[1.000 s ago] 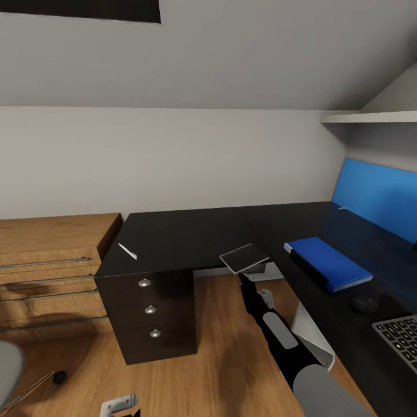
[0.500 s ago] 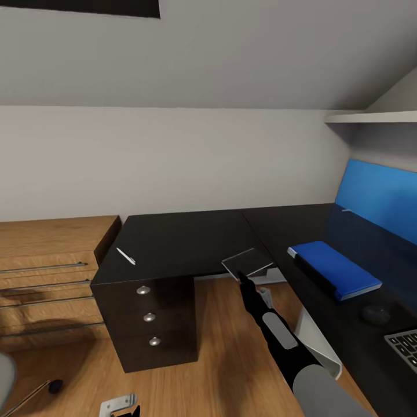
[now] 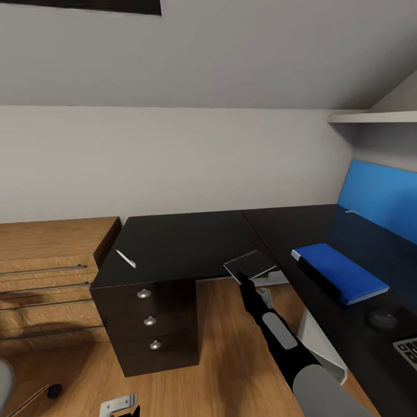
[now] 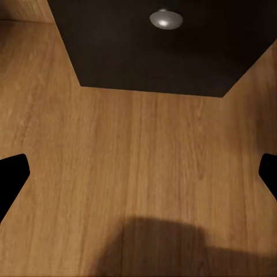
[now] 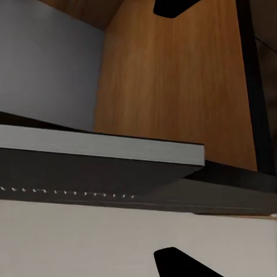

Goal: In the bedroom, organize the workspace by keeping the computer under the desk, ensuring the monitor is on the desk, placing the keyboard on the desk next to the monitor, placing the mouse on the desk next to the keyboard, moving the folder from the swivel chair onto the desk next to the mouse, stacking the notebook on top of the folder with the pen on top of the notebook, and positioning the swivel chair next to the desk.

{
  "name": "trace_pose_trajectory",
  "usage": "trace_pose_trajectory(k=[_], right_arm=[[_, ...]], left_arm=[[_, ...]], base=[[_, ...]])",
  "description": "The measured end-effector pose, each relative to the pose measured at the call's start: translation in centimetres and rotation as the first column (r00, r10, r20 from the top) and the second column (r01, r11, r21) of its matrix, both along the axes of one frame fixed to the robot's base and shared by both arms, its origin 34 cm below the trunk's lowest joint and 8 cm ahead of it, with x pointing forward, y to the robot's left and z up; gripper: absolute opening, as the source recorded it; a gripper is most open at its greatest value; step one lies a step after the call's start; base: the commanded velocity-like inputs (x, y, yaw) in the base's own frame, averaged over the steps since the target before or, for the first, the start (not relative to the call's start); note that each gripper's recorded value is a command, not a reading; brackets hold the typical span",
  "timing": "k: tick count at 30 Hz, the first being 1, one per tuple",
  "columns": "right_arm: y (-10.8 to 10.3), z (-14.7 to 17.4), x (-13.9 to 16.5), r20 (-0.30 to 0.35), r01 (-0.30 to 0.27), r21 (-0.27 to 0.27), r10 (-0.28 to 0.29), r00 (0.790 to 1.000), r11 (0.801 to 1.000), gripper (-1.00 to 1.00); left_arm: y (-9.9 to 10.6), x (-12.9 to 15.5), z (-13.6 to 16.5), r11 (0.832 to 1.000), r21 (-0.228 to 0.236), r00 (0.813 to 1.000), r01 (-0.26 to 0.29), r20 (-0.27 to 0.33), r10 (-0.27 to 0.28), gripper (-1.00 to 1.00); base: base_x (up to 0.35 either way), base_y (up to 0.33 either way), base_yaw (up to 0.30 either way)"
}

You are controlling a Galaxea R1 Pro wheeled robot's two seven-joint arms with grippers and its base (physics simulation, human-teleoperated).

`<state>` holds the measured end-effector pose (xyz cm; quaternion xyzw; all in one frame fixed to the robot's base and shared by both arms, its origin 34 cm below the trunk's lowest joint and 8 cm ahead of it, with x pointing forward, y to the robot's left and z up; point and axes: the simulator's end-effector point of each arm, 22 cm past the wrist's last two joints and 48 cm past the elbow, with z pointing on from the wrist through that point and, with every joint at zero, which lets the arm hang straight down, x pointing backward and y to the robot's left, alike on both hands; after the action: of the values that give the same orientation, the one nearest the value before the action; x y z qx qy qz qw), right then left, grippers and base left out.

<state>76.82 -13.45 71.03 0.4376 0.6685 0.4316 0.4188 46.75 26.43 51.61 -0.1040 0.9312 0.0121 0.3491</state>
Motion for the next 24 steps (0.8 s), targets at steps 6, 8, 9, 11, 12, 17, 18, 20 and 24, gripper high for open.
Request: trace_pose_trajectory(k=[6, 8, 9, 11, 12, 17, 18, 20, 24], right_arm=[[-0.01, -0.02, -0.04, -0.001, 0.0, 0.0, 0.0, 1.0, 1.0, 1.0], [-0.01, -0.04, -0.04, -0.002, 0.0, 0.0, 0.0, 1.0, 1.0, 1.0], [-0.02, -0.05, -0.03, -0.002, 0.001, 0.0, -0.001, 1.0, 1.0, 1.0], [-0.02, -0.04, -0.02, -0.002, 0.001, 0.0, -0.001, 1.0, 1.0, 1.0], [-0.01, -0.07, -0.04, -0.002, 0.0, 0.0, 0.0, 1.0, 1.0, 1.0], [-0.06, -0.09, -0.04, -0.003, 0.002, 0.0, -0.002, 1.0, 1.0, 1.0], [-0.06, -0.1, -0.04, -0.003, 0.002, 0.0, -0.002, 1.0, 1.0, 1.0], [-0.07, -0.08, -0.02, -0.002, 0.003, 0.0, -0.003, 1.0, 1.0, 1.0], [-0.12, -0.09, -0.01, -0.003, 0.003, -0.002, -0.003, 1.0, 1.0, -1.0]], left_arm=[[0.0, -0.02, 0.01, 1.0, 0.0, 1.0, 0.0, 0.0, 0.0, 1.0], [-0.02, -0.06, -0.05, 1.0, 0.0, 1.0, 0.0, -0.002, 0.0, 1.0], [-0.05, -0.14, -0.15, 1.0, -0.001, 1.0, 0.0, -0.005, 0.0, 1.0], [-0.06, -0.16, -0.18, 1.0, -0.002, 1.0, 0.001, -0.006, -0.001, 1.0], [-0.07, -0.18, -0.2, 1.0, -0.002, 1.0, 0.001, -0.007, -0.001, 1.0], [-0.09, -0.21, -0.24, 1.0, -0.002, 1.0, 0.001, -0.008, -0.001, 1.0], [-0.09, -0.21, -0.24, 1.0, -0.002, 1.0, 0.001, -0.008, -0.001, 1.0], [-0.11, -0.28, -0.32, 1.0, -0.003, 1.0, 0.001, -0.01, -0.001, 1.0], [-0.22, -0.47, -0.55, 1.0, -0.004, 1.0, 0.003, -0.017, -0.003, 1.0]], base=[[0.128, 0.002, 0.0], [0.125, 0.001, 0.0], [0.068, 0.0, 0.0], [0.044, 0.0, 0.0], [0.028, 0.0, 0.0], [0.013, 0.0, 0.0], [0.006, 0.0, 0.0], [0.003, 0.0, 0.0], [0.001, 0.0, 0.0]])
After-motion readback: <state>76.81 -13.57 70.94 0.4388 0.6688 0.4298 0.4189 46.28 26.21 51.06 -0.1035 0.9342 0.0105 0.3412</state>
